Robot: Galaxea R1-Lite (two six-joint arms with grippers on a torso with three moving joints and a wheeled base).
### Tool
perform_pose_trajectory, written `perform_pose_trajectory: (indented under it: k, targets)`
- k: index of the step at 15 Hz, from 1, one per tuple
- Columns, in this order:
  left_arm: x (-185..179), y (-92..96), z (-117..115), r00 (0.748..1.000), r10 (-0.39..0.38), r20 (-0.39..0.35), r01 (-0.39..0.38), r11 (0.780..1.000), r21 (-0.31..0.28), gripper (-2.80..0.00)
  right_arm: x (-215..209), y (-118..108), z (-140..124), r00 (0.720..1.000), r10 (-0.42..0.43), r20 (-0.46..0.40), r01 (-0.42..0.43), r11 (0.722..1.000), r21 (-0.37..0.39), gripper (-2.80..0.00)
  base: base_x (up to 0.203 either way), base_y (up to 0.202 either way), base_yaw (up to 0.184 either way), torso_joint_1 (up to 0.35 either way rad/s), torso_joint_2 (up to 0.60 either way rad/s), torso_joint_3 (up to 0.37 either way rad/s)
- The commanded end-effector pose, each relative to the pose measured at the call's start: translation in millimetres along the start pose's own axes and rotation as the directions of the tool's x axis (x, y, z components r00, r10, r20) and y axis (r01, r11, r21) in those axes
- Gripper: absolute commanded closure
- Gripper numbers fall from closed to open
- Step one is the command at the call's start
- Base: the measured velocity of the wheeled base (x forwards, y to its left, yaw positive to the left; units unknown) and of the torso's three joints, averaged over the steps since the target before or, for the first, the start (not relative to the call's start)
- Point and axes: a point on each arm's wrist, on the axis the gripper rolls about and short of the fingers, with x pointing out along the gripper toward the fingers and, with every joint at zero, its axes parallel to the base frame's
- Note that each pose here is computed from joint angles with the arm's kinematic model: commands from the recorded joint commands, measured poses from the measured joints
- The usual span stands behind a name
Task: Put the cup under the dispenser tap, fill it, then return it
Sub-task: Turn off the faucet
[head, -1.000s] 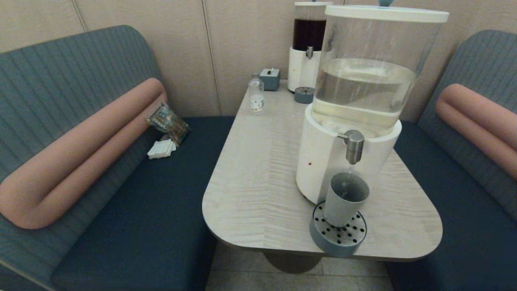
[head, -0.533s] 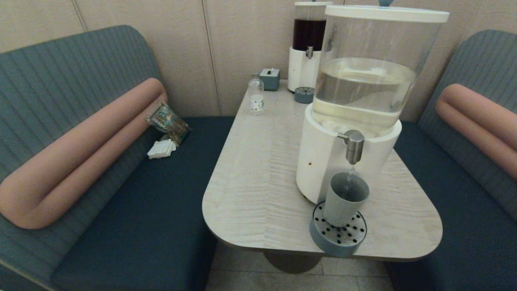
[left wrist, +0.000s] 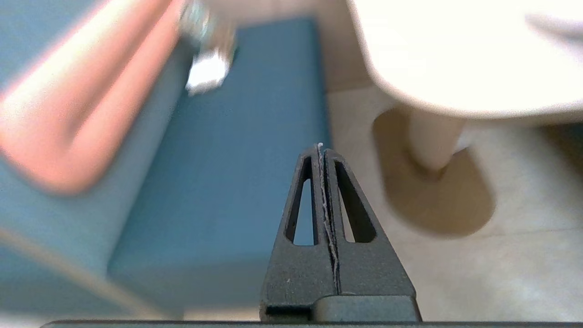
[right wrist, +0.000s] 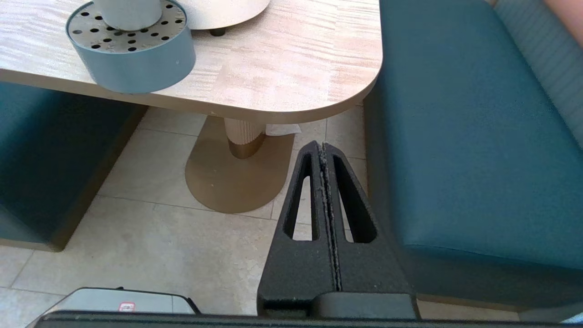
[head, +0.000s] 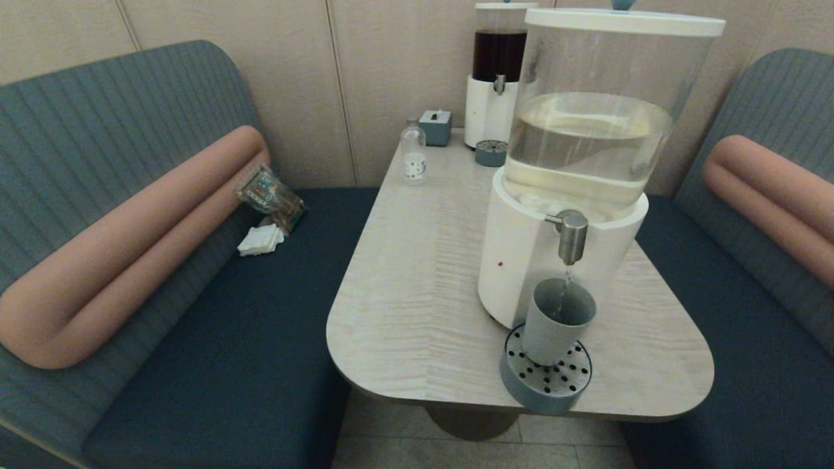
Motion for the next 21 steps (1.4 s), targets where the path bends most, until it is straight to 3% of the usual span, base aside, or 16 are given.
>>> perform_pose_trajectory:
  k: [1,5,7,8,10,12,13,14,16,18,19,21]
  targets:
    - [-12.6,5.0,54.1,0.995,-0.058,0.079,0.058,0.998,0.010,0.00,0.0,0.0,-0.1,1.000,0.000,0.000,0.000,1.000,0.000,0.00,0.000,0.000,0.000,0.000,0.00,0.000]
    - [26.6,17.0,136.6,0.979,-0.202,-0.022,0.201,0.979,-0.037,0.00,0.0,0.0,-0.1,1.000,0.000,0.000,0.000,1.000,0.000,0.00,0.000,0.000,0.000,0.000,0.00,0.000]
    - [67.2,24.8,175.0,0.963,-0.262,-0.067,0.244,0.949,-0.201,0.00,0.0,0.0,-0.1,1.000,0.000,0.000,0.000,1.000,0.000,0.00,0.000,0.000,0.000,0.000,0.00,0.000]
    - [88.1,28.1,189.7,0.954,-0.289,-0.083,0.250,0.917,-0.312,0.00,0.0,0.0,-0.1,1.000,0.000,0.000,0.000,1.000,0.000,0.00,0.000,0.000,0.000,0.000,0.00,0.000]
    - [134.9,32.0,200.4,0.917,-0.372,-0.142,0.253,0.821,-0.512,0.00,0.0,0.0,-0.1,1.000,0.000,0.000,0.000,1.000,0.000,0.00,0.000,0.000,0.000,0.000,0.00,0.000]
    - [178.4,31.4,188.9,0.847,-0.496,-0.190,0.287,0.729,-0.621,0.00,0.0,0.0,-0.1,1.000,0.000,0.000,0.000,1.000,0.000,0.00,0.000,0.000,0.000,0.000,0.00,0.000]
    - [200.4,30.2,179.8,0.811,-0.553,-0.192,0.318,0.692,-0.648,0.00,0.0,0.0,-0.1,1.000,0.000,0.000,0.000,1.000,0.000,0.00,0.000,0.000,0.000,0.000,0.00,0.000]
    - [223.2,27.4,168.2,0.785,-0.594,-0.177,0.367,0.676,-0.639,0.00,0.0,0.0,-0.1,1.000,0.000,0.000,0.000,1.000,0.000,0.00,0.000,0.000,0.000,0.000,0.00,0.000]
    - [265.7,19.1,146.4,0.767,-0.637,-0.080,0.509,0.679,-0.530,0.00,0.0,0.0,-0.1,1.000,0.000,0.000,0.000,1.000,0.000,0.00,0.000,0.000,0.000,0.000,0.00,0.000]
    - [301.1,0.0,128.0,0.727,-0.686,-0.022,0.603,0.654,-0.456,0.00,0.0,0.0,-0.1,1.000,0.000,0.000,0.000,1.000,0.000,0.00,0.000,0.000,0.000,0.000,0.00,0.000]
    - [310.8,-16.4,130.0,0.695,-0.719,-0.007,0.647,0.629,-0.431,0.00,0.0,0.0,-0.1,1.000,0.000,0.000,0.000,1.000,0.000,0.00,0.000,0.000,0.000,0.000,0.00,0.000]
    - [316.4,-33.3,148.6,0.671,-0.739,-0.060,0.645,0.622,-0.443,0.00,0.0,0.0,-0.1,1.000,0.000,0.000,0.000,1.000,0.000,0.00,0.000,0.000,0.000,0.000,0.00,0.000]
